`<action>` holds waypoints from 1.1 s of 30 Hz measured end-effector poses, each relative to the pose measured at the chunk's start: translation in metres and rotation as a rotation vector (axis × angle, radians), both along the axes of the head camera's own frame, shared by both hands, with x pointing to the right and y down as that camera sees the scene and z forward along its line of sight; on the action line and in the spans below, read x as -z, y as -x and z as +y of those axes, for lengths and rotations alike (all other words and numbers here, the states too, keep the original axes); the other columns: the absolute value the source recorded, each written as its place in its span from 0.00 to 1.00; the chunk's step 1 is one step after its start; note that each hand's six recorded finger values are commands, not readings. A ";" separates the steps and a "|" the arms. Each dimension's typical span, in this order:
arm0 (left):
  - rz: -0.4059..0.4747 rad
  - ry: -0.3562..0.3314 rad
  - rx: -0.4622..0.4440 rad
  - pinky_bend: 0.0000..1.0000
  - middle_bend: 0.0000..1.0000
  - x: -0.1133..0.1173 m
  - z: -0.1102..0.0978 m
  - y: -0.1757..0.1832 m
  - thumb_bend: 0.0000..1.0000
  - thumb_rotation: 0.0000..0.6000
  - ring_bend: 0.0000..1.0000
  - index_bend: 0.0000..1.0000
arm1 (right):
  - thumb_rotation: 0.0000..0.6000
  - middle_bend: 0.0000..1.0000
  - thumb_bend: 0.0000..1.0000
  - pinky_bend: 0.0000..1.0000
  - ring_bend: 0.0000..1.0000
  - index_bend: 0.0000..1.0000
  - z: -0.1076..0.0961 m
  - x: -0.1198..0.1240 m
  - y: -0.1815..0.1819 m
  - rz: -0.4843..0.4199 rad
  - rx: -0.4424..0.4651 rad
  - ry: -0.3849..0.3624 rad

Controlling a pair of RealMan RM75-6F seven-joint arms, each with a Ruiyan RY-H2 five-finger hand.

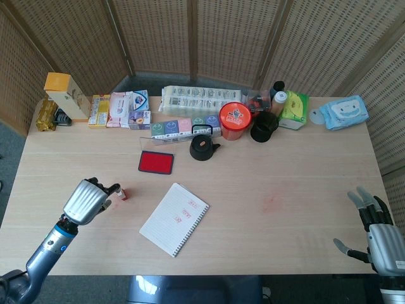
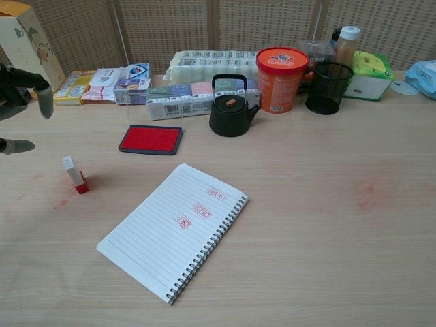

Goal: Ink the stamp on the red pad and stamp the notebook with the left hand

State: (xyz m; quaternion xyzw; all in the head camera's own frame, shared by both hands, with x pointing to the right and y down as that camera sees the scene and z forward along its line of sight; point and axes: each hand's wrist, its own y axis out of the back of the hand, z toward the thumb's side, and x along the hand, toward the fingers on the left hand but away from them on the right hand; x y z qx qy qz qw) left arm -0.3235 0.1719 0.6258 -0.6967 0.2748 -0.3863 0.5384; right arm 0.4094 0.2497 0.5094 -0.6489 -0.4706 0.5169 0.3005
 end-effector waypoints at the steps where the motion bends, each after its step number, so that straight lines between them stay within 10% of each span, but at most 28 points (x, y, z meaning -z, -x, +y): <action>1: -0.010 0.007 -0.006 1.00 1.00 -0.001 0.000 0.000 0.18 1.00 1.00 0.62 | 1.00 0.00 0.05 0.00 0.00 0.00 0.000 0.000 0.000 0.001 0.000 0.001; 22: -0.293 0.037 -0.016 1.00 1.00 -0.041 -0.027 0.021 0.26 1.00 1.00 0.65 | 1.00 0.00 0.05 0.00 0.00 0.00 -0.001 -0.006 0.001 0.008 -0.002 0.019; 33: -0.359 0.051 0.032 1.00 1.00 -0.048 -0.028 0.026 0.00 1.00 1.00 0.45 | 1.00 0.00 0.05 0.00 0.00 0.00 -0.001 -0.005 0.000 0.004 -0.003 0.020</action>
